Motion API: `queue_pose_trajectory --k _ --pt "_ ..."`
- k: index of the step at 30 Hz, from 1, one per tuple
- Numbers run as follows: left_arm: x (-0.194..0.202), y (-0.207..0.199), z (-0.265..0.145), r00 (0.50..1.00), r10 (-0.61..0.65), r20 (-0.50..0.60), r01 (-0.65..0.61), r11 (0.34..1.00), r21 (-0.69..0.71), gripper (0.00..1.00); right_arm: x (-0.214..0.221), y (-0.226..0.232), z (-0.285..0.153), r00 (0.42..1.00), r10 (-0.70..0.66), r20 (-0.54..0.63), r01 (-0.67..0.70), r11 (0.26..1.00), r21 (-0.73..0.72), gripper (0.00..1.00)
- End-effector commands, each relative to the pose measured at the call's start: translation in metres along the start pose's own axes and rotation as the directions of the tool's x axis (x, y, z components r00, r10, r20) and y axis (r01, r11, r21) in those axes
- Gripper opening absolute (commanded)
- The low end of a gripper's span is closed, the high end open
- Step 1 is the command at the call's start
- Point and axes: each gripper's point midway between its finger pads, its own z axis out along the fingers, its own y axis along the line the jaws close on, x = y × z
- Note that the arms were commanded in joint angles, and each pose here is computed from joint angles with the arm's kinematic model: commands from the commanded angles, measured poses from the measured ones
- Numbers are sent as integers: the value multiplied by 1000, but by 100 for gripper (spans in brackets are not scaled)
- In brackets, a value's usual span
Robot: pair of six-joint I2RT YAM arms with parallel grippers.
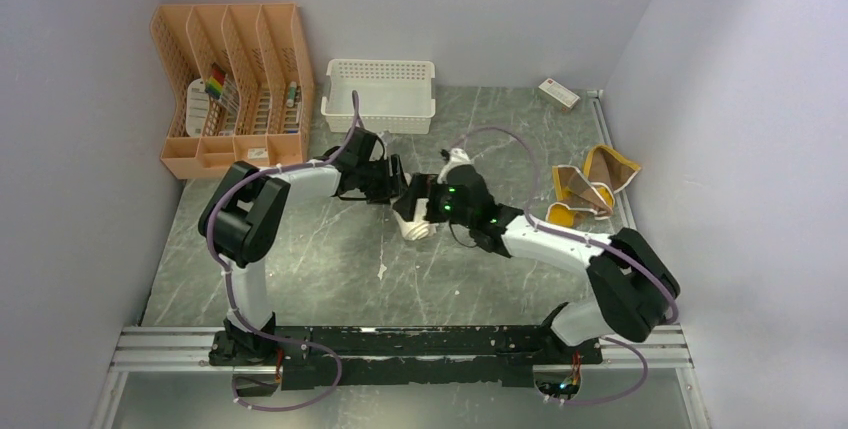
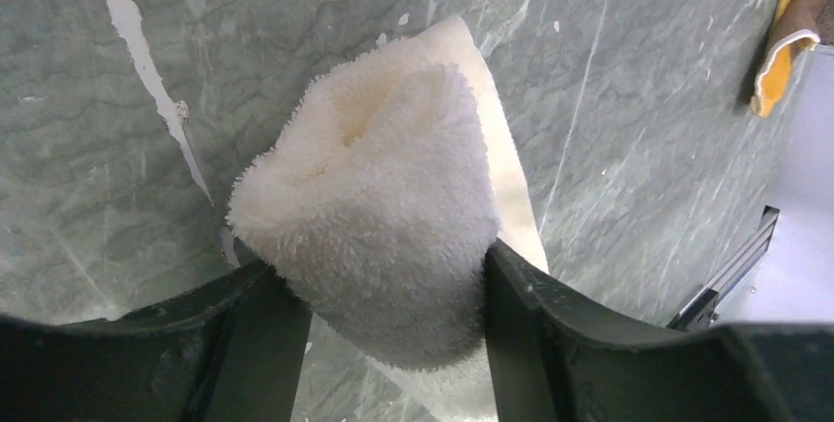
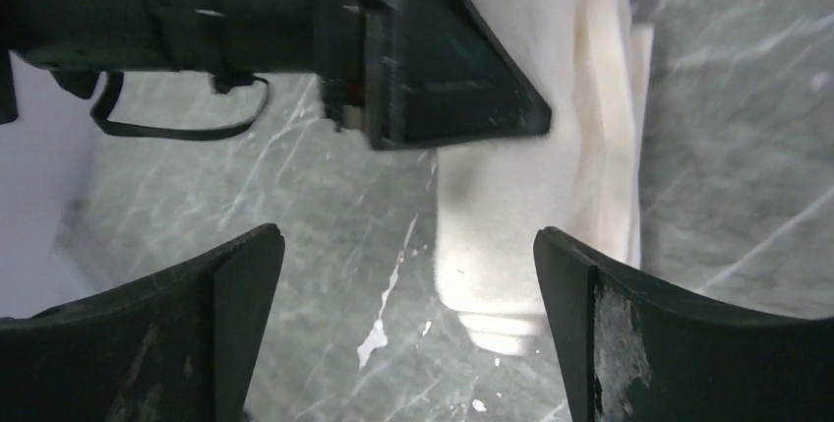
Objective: Roll the towels
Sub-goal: Roll the towel at the center of the board.
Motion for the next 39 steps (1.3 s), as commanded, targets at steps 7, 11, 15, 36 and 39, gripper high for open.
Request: queue_pose_trajectory --k 7,11,15,36,39 --pt "4 19 4 998 56 -26 -59 992 -109 58 14 -1 -13 709 -659 -252 678 536 504 100" --pt "6 21 4 998 60 -37 -64 992 -112 56 34 -7 -6 636 -699 -326 738 428 521 100" --pt "10 21 5 997 58 -51 -63 993 -103 57 43 -17 -4 601 -713 -360 757 364 542 100" --pt "19 16 13 994 44 -100 -50 997 -54 56 49 -10 26 434 -801 -413 815 154 559 100" --pt "19 15 12 994 43 -101 -48 998 -45 56 50 -13 32 409 -805 -430 826 126 550 100"
